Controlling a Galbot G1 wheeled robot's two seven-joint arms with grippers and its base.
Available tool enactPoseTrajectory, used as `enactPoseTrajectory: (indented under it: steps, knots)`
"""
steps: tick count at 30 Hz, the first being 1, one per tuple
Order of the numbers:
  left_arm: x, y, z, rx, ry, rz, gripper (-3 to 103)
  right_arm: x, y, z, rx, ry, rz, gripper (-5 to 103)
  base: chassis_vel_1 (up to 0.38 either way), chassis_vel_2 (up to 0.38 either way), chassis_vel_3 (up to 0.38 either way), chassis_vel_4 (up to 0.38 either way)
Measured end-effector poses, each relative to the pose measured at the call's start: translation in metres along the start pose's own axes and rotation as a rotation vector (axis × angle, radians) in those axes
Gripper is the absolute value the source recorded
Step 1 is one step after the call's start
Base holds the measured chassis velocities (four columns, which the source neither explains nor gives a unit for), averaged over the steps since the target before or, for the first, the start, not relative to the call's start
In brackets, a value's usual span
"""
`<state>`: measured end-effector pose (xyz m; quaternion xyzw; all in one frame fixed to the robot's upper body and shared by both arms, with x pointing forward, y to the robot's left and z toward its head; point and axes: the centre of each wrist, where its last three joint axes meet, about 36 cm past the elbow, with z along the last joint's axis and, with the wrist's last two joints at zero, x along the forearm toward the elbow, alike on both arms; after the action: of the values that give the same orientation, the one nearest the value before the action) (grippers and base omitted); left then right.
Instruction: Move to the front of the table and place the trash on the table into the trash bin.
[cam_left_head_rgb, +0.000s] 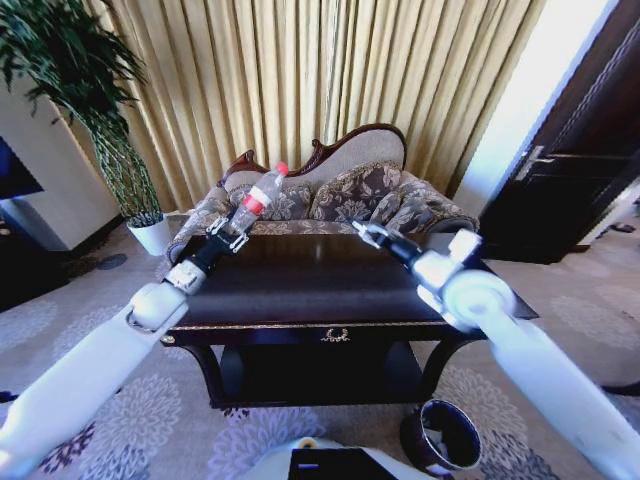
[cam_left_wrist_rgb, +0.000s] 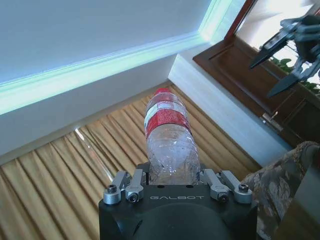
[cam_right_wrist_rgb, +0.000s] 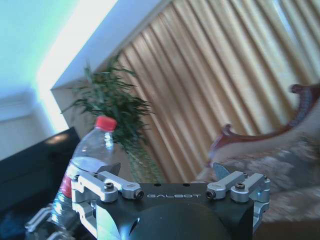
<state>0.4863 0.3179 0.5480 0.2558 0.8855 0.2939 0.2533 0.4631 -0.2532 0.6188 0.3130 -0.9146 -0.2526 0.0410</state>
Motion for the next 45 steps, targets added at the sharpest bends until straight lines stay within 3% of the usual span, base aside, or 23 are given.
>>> enactPoseTrajectory:
  steps: [5, 7, 19, 36, 37, 39, 40, 42, 44, 45]
  knots:
    - [-0.012, -0.001, -0.002, 0.005, -0.024, 0.021, 41, -0.031, 0.009, -0.003, 0.004, 0.003, -0.066, 100, 0.0, 0.0, 0.0, 0.0]
    - [-0.018, -0.006, -0.004, 0.032, -0.031, 0.032, 41, -0.044, 0.017, -0.003, 0.006, 0.003, -0.104, 100, 0.0, 0.0, 0.0, 0.0]
    - [-0.045, -0.021, -0.031, 0.073, -0.079, 0.072, 41, -0.049, 0.036, -0.003, 0.035, -0.008, -0.164, 100, 0.0, 0.0, 0.0, 0.0]
    - [-0.033, -0.048, -0.06, 0.11, -0.062, 0.141, 41, -0.053, 0.046, -0.008, 0.076, -0.021, -0.193, 103, 0.0, 0.0, 0.0, 0.0]
    - [-0.03, -0.051, -0.061, 0.114, -0.06, 0.14, 41, -0.052, 0.045, -0.008, 0.092, -0.022, -0.187, 94, 0.0, 0.0, 0.0, 0.0]
    - [-0.029, -0.052, -0.062, 0.116, -0.06, 0.14, 41, -0.052, 0.045, -0.007, 0.102, -0.022, -0.183, 94, 0.0, 0.0, 0.0, 0.0]
    - [-0.027, -0.053, -0.063, 0.117, -0.058, 0.138, 41, -0.051, 0.045, -0.006, 0.116, -0.021, -0.18, 84, 0.0, 0.0, 0.0, 0.0]
    - [-0.026, -0.053, -0.064, 0.116, -0.057, 0.136, 41, -0.051, 0.046, -0.005, 0.119, -0.021, -0.18, 84, 0.0, 0.0, 0.0, 0.0]
    - [-0.024, -0.051, -0.065, 0.104, -0.053, 0.133, 41, -0.049, 0.048, -0.004, 0.124, -0.021, -0.184, 73, 0.0, 0.0, 0.0, 0.0]
    - [-0.024, -0.051, -0.065, 0.104, -0.053, 0.133, 41, -0.049, 0.048, -0.004, 0.124, -0.021, -0.184, 73, 0.0, 0.0, 0.0, 0.0]
